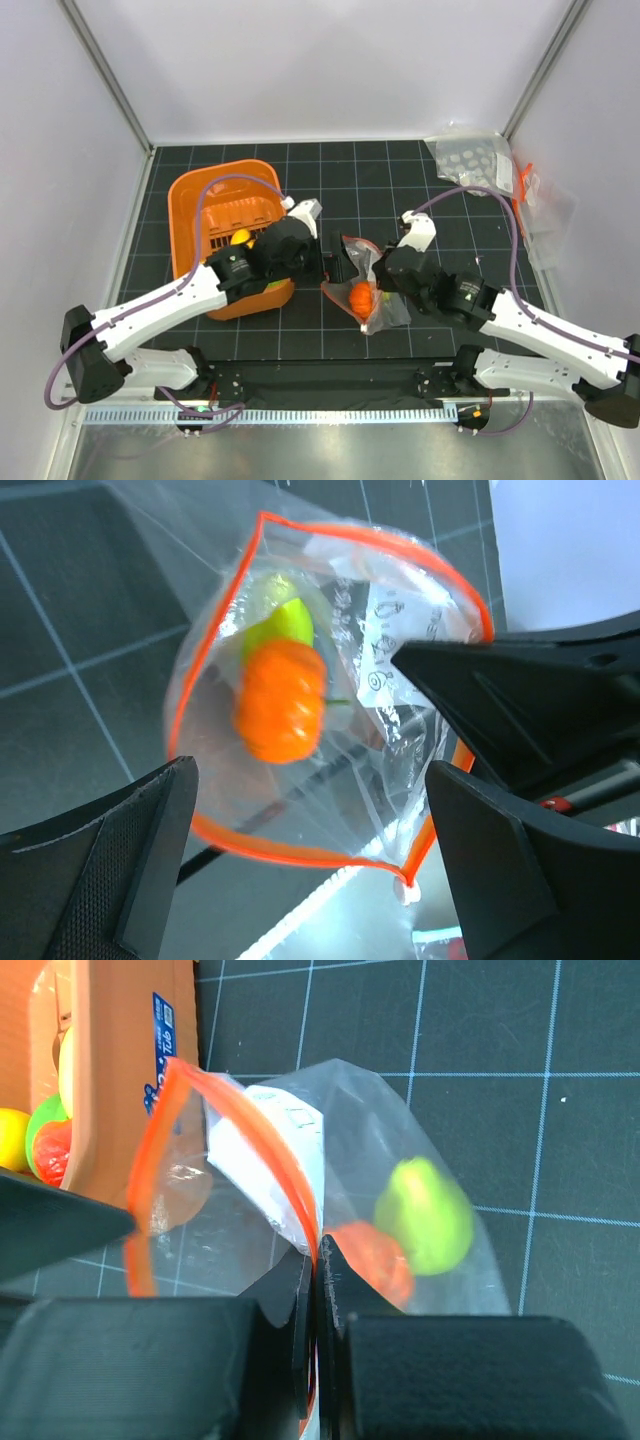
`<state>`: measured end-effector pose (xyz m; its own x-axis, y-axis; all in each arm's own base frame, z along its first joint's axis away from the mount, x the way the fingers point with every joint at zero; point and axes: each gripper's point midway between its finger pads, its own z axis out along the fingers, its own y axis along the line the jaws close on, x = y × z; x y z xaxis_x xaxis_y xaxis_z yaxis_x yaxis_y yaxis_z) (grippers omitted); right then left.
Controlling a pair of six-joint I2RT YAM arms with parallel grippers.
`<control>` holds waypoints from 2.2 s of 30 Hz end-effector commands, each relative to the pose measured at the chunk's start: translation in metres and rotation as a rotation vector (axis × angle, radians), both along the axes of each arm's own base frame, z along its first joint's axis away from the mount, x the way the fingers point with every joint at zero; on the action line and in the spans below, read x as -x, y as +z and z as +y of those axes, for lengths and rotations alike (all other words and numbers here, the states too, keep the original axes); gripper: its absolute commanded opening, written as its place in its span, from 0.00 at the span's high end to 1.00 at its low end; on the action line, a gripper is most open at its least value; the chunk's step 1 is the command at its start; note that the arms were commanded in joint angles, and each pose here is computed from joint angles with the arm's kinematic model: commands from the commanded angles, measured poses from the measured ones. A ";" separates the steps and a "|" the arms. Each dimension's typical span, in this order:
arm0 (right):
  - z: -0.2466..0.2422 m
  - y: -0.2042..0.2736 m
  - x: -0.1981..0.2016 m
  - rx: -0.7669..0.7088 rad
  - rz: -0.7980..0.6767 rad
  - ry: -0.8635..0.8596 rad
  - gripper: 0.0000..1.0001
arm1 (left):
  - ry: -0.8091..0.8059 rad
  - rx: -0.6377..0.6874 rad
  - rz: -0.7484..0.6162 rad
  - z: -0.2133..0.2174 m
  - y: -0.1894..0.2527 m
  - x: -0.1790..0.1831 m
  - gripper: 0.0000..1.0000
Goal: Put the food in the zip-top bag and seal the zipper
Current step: Place the fake vegetable in the zipper food storage bag, then adjust the bin at the center of the board.
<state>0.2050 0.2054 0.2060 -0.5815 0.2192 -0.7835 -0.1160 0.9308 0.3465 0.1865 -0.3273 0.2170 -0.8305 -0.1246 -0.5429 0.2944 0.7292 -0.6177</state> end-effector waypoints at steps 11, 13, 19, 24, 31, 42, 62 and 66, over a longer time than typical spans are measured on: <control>-0.022 0.012 0.003 -0.022 -0.045 -0.047 0.99 | 0.333 -0.463 -0.232 0.154 0.070 -0.068 0.00; -0.024 0.013 0.003 -0.014 -0.048 -0.045 0.99 | 0.401 -0.534 -0.206 0.186 0.064 -0.083 0.00; -0.028 0.016 0.005 0.014 -0.047 -0.038 0.99 | 0.420 -0.670 -0.056 0.218 0.014 -0.095 0.00; -0.032 0.013 0.009 0.032 -0.031 -0.029 0.99 | 0.349 -0.739 0.097 0.213 -0.043 -0.084 0.00; -0.034 0.012 0.012 0.029 -0.032 -0.017 0.99 | 0.262 -0.720 0.289 0.197 -0.117 -0.060 0.00; -0.024 0.003 0.010 0.037 -0.017 0.007 0.99 | 0.269 -0.612 0.155 0.189 -0.090 -0.067 0.00; -0.019 0.002 0.009 0.035 -0.012 0.020 0.99 | -0.413 -0.624 -0.013 0.148 -0.013 0.029 0.02; -0.017 0.004 0.010 0.026 -0.012 0.026 0.99 | -0.382 -0.693 0.012 0.156 -0.028 0.023 0.05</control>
<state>0.1909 0.1831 0.1997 -0.5983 0.1648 -0.7841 -0.1305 0.9455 0.2984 0.1636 -0.1854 0.1946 -0.7545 0.5027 -0.4219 0.5979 0.7916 -0.1259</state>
